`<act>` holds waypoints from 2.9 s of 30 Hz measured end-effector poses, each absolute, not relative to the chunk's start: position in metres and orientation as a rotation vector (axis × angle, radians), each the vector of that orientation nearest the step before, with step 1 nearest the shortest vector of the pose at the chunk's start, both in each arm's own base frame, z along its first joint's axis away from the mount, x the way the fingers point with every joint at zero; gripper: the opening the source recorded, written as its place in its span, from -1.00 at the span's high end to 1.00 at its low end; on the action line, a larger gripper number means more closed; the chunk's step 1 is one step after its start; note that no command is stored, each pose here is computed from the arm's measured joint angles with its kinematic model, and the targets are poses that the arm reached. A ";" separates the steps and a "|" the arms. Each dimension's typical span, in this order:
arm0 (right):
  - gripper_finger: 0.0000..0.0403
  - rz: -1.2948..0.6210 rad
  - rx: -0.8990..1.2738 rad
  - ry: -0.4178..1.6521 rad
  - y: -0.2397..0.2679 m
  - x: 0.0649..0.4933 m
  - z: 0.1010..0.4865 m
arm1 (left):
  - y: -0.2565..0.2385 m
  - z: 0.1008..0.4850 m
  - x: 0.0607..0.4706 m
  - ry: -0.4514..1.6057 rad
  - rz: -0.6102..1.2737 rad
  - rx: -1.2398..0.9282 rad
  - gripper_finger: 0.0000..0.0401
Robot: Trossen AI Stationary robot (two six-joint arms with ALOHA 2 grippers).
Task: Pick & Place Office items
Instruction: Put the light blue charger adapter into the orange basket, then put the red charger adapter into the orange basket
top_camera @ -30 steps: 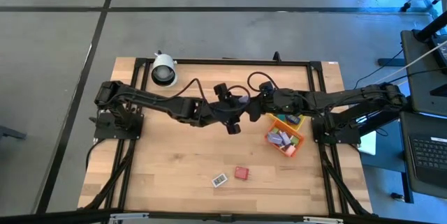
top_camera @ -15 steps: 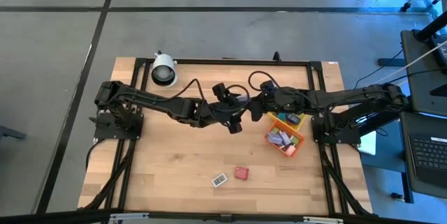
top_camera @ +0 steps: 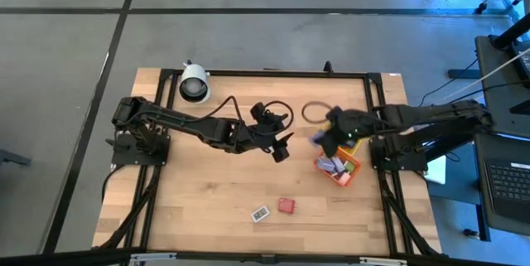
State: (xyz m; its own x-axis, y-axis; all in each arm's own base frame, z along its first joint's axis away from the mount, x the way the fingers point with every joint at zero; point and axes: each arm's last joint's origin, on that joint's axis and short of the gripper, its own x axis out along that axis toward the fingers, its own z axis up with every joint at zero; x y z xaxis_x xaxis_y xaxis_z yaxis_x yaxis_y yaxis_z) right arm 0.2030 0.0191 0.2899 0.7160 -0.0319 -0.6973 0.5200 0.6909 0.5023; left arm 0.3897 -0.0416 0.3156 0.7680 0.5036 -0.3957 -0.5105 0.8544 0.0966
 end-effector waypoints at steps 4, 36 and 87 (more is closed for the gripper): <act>0.42 -0.342 0.745 0.936 0.037 0.187 0.277 | -0.041 0.314 0.388 0.434 0.564 -0.061 -0.31; 0.30 -0.680 0.390 1.292 0.075 0.209 0.203 | -0.057 0.308 0.383 0.464 0.556 -0.157 -0.31; -0.54 -0.037 0.420 0.865 0.198 0.280 0.207 | -0.173 0.269 0.293 1.169 0.335 -0.399 -0.31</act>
State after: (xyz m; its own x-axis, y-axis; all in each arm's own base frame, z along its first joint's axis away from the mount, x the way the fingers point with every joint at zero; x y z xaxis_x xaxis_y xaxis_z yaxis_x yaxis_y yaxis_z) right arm 0.2804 0.1984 0.2067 0.6534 0.1369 -0.7445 0.1993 0.9177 0.3436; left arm 0.2927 -0.1734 0.2692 0.3559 0.0480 -0.9333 -0.4540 0.8818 -0.1278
